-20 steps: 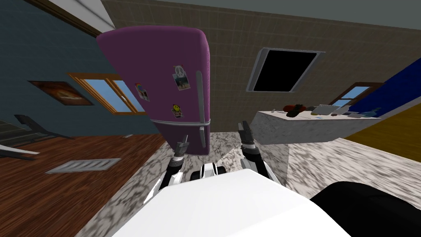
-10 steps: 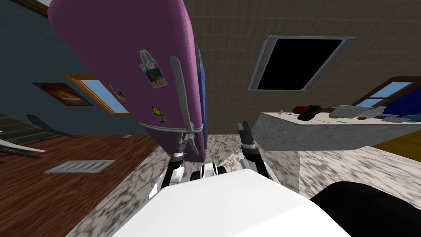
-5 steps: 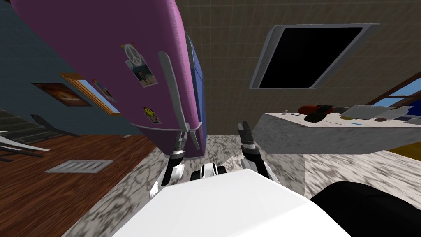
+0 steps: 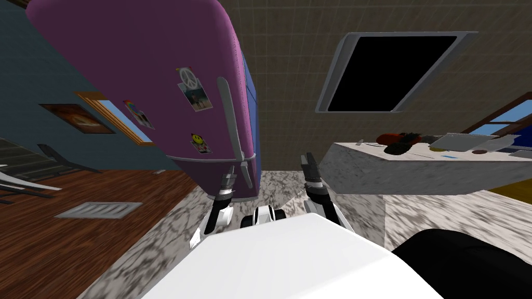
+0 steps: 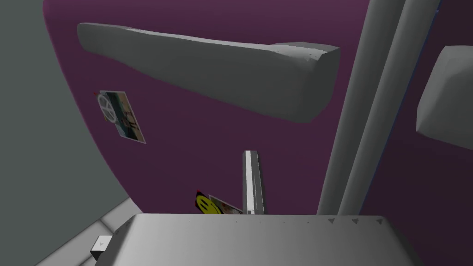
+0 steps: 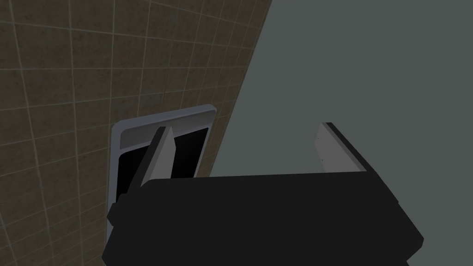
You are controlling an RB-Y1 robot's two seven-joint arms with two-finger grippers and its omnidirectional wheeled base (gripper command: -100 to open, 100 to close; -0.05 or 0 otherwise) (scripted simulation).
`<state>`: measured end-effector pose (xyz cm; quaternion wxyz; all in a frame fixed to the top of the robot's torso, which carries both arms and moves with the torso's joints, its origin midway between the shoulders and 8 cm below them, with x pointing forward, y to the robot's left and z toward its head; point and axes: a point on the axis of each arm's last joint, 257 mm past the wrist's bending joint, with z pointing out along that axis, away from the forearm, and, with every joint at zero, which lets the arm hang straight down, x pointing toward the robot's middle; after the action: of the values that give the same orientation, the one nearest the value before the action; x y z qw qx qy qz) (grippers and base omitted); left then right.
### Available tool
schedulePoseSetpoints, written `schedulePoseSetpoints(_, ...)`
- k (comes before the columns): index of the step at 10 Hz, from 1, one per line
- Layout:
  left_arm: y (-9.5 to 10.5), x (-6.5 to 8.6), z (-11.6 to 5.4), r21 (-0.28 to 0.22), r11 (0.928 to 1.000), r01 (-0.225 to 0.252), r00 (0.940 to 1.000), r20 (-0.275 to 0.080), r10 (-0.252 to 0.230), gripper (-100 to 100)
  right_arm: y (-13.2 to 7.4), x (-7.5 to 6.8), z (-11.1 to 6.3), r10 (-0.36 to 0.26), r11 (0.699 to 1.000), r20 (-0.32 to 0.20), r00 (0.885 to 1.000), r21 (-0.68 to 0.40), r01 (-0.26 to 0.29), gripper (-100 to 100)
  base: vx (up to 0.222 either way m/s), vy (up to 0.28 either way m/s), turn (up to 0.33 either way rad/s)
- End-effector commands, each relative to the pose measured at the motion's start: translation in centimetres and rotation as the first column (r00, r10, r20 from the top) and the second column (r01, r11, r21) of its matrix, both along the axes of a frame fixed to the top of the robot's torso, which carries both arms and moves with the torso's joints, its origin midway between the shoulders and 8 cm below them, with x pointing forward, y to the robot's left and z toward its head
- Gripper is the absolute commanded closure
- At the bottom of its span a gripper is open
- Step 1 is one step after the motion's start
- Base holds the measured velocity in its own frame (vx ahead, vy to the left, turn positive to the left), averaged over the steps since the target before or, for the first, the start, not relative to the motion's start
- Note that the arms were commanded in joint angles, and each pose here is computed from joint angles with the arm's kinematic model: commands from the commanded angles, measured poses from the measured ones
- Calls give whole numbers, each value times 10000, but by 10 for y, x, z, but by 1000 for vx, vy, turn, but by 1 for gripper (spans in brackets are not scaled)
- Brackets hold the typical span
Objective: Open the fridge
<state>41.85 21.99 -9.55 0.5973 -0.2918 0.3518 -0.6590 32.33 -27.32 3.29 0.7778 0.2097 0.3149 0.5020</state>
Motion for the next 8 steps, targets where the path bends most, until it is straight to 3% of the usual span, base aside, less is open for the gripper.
schedulePoseSetpoints(1,0,-3,-5,-13,10000,-2,10000,0,2,100,0,0,0,0,10000,0,10000,0,0,0,-18,10,-1)
schedulePoseSetpoints(2,5,-2,-6,-16,9997,-224,9997,57,224,-100,0,0,0,0,10000,0,10000,0,0,0,94,-73,47)
schedulePoseSetpoints(6,17,2,-6,33,9972,-750,9971,115,750,-100,0,0,0,-1,10000,-1,10000,2,1,0,164,-128,64)
schedulePoseSetpoints(8,16,5,1,53,9978,-665,9977,113,664,-100,0,0,0,0,10000,1,10000,1,0,0,48,-44,12)
